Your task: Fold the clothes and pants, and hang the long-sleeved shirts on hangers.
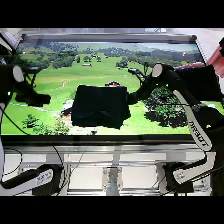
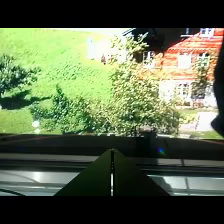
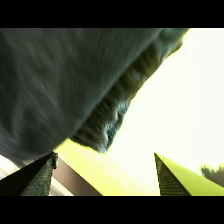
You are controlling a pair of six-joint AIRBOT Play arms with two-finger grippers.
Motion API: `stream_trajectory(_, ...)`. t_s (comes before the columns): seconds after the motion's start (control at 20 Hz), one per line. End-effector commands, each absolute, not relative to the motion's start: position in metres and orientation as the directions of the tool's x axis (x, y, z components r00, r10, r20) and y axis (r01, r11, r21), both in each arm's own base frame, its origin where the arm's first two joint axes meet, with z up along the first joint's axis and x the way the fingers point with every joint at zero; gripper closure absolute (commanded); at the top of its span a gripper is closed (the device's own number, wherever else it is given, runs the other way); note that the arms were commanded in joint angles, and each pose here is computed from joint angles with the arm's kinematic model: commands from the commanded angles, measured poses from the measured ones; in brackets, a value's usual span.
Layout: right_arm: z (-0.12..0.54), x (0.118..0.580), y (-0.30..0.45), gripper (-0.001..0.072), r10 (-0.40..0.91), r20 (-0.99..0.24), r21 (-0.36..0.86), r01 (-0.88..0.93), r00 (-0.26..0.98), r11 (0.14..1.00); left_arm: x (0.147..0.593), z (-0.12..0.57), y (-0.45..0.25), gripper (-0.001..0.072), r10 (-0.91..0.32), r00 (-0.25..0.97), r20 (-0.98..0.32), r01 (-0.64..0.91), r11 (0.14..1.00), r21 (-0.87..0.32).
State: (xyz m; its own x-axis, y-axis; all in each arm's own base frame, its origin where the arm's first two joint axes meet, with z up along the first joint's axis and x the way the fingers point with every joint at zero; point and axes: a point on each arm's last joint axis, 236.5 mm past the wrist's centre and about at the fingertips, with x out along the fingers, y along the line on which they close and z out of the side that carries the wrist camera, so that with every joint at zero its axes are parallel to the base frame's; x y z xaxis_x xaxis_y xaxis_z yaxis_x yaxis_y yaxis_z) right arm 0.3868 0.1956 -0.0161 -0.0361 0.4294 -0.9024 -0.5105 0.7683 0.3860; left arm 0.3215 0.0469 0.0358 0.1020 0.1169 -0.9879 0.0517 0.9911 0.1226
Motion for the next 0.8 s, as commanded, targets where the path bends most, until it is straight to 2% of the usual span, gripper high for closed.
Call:
stream_trajectory(0.0, -0.017, 0.413, 0.211, 0.0032, 0.573, -0.819, 0.494, -0.476, 0.026, 0.728, 0.299, 0.01, 0.051, 0.0685, 0.108, 0.138, -0.985, 0.033, 0.993, 0.114)
stream_trajectory(0.2, -0.051, 0.424, 0.235, 0.003, 0.624, -0.782, 0.552, -0.452, 0.013, 0.701, 0.286, -0.002, 0.041, 0.0682, 0.072, 0.16, -0.985, 0.031, 0.997, 0.078)
stream_trajectory(0.4, -0.092, 0.437, 0.226, 0.0029, 0.562, -0.827, 0.513, -0.366, 0.034, 0.777, 0.286, -0.001, 0.037, 0.0678, 0.058, 0.166, -0.984, 0.03, 0.998, 0.064)
stream_trajectory(0.6, -0.087, 0.441, 0.204, 0.0029, 0.473, -0.881, 0.425, -0.395, 0.028, 0.814, 0.286, -0.001, 0.037, 0.0678, 0.058, 0.167, -0.984, 0.03, 0.998, 0.064)
stream_trajectory(0.75, -0.084, 0.428, 0.21, 0.0029, 0.479, -0.878, 0.448, -0.405, -0.027, 0.797, 0.286, -0.001, 0.037, 0.0678, 0.058, 0.169, -0.984, 0.029, 0.998, 0.064)
